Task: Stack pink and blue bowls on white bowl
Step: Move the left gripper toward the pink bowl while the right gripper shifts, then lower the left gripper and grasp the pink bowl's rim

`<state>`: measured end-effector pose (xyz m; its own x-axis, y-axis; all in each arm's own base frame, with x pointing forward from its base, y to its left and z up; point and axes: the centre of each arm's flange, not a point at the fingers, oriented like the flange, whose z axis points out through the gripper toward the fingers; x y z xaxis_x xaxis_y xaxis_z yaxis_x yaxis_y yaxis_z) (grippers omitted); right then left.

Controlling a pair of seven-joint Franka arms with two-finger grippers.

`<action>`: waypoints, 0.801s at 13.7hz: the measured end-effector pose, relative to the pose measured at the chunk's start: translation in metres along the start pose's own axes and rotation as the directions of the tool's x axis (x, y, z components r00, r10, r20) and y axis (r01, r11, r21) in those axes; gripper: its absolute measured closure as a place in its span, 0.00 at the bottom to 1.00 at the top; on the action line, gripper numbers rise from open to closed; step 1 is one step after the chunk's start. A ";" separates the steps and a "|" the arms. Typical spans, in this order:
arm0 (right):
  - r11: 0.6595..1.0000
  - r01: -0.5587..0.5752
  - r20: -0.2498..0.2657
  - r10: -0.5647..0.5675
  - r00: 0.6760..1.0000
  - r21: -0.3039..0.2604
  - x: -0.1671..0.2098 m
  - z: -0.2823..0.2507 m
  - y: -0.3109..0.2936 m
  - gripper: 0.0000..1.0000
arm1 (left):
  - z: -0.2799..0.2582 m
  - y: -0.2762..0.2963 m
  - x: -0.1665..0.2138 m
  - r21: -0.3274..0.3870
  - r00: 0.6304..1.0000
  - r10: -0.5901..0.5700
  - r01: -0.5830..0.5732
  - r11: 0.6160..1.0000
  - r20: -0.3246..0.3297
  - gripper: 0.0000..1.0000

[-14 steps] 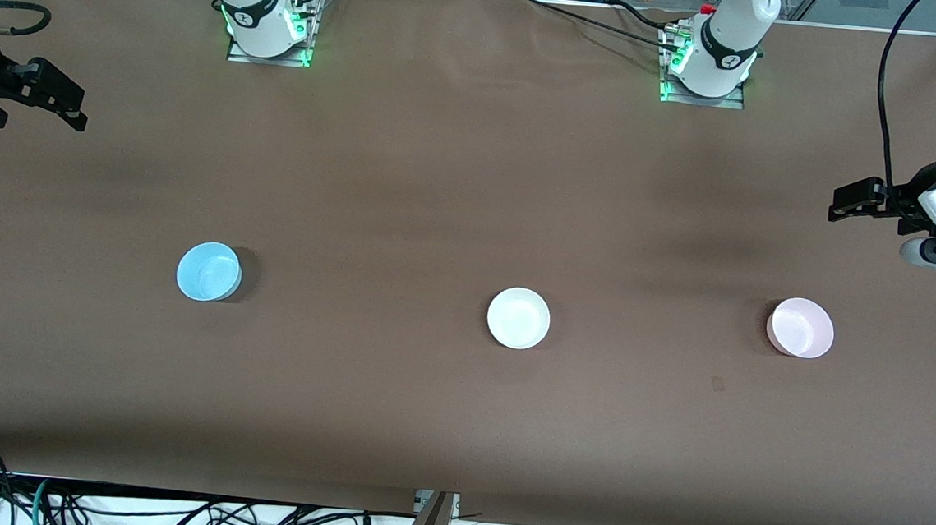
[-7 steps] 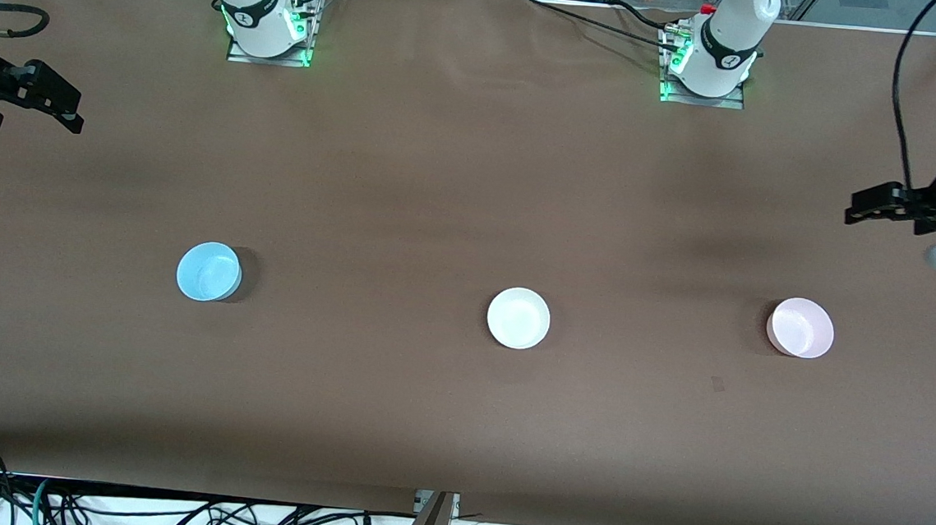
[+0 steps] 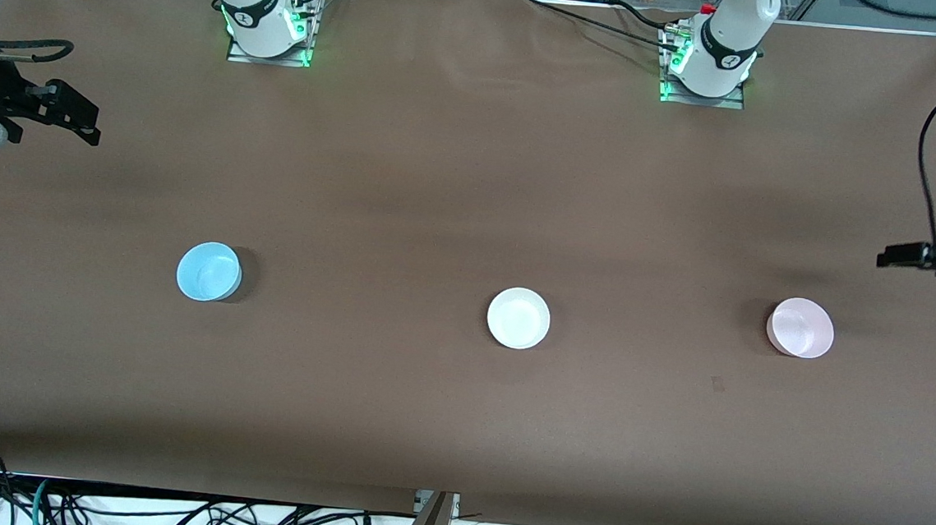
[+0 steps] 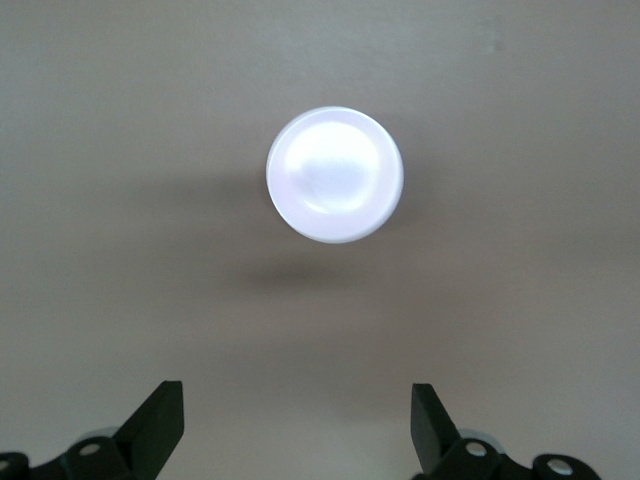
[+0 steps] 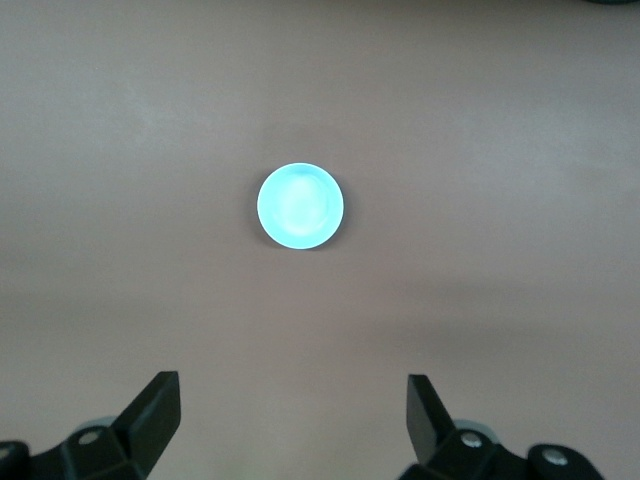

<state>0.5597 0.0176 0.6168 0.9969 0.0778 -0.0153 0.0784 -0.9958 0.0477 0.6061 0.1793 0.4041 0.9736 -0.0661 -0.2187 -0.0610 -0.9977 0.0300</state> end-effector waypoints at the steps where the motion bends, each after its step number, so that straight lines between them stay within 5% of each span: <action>1: 1.000 0.000 0.008 0.000 1.000 0.000 0.000 0.004 0.000 0.00 | 0.027 -0.008 0.006 -0.001 1.000 0.005 -0.005 1.000 -0.008 0.00; 6: 1.000 0.002 0.041 -0.002 0.999 0.002 0.000 0.023 -0.001 0.00 | 0.130 -0.024 0.021 -0.064 0.997 -0.048 0.044 0.997 -0.059 0.00; 11: 1.000 0.012 0.030 -0.012 0.999 0.001 0.002 0.026 -0.006 0.00 | 0.165 -0.027 0.032 -0.065 0.988 -0.084 0.077 0.995 -0.126 0.00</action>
<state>0.5613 0.0229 0.5903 0.9951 0.0882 -0.0454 0.0903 -0.9948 0.0464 0.6024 0.2019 0.2353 0.9952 0.0207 -0.0959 0.0281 -0.9967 0.0765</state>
